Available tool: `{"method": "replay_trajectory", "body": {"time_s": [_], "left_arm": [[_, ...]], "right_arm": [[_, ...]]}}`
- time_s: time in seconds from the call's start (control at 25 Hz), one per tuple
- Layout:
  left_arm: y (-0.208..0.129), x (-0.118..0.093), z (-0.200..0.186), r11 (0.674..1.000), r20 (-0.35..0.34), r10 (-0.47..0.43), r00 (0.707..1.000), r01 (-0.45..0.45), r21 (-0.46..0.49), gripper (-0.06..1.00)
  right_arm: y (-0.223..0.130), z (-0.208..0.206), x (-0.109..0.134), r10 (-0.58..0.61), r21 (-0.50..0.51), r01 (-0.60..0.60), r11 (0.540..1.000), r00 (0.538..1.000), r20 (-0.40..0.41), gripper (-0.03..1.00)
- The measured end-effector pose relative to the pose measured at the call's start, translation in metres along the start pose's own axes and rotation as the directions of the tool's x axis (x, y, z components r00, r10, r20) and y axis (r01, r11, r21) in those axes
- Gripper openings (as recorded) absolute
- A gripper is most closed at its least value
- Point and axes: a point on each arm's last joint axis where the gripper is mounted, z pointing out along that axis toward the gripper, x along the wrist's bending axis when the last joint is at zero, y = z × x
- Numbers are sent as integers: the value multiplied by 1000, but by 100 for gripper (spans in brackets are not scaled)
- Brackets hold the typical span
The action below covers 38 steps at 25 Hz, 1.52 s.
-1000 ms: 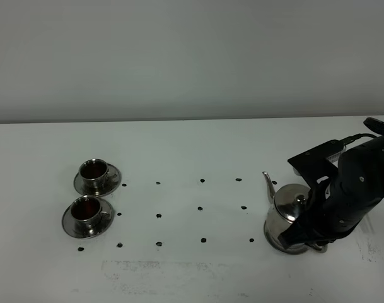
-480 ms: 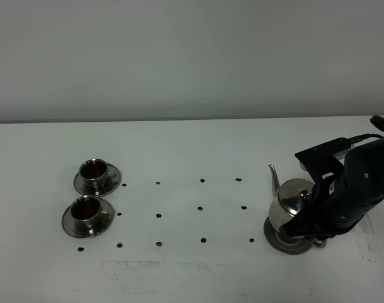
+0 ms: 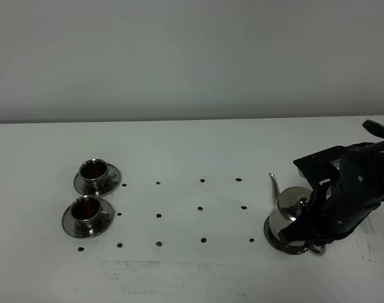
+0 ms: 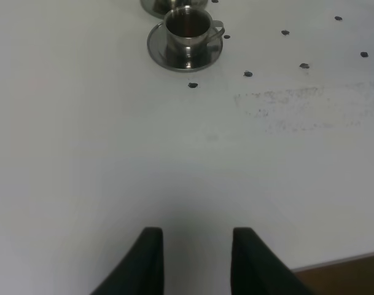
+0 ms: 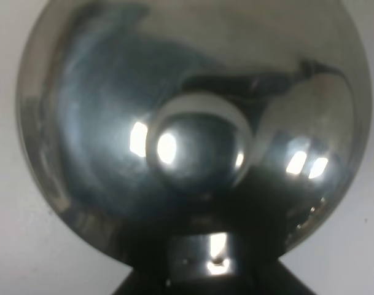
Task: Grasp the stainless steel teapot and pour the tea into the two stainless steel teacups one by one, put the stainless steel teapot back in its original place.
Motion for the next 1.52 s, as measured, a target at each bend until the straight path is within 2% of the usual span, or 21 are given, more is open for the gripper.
{"method": "replay_trajectory", "body": {"time_s": [1.04, 1.52], "left_arm": [[0, 0, 0, 1000, 0, 0, 1000, 0, 0, 30], [0, 0, 0, 1000, 0, 0, 1000, 0, 0, 30]], "right_arm": [[1, 5, 1, 7, 1, -7, 1000, 1000, -6, 19], [2, 5, 1, 7, -9, -7, 1000, 1000, -5, 30]]}}
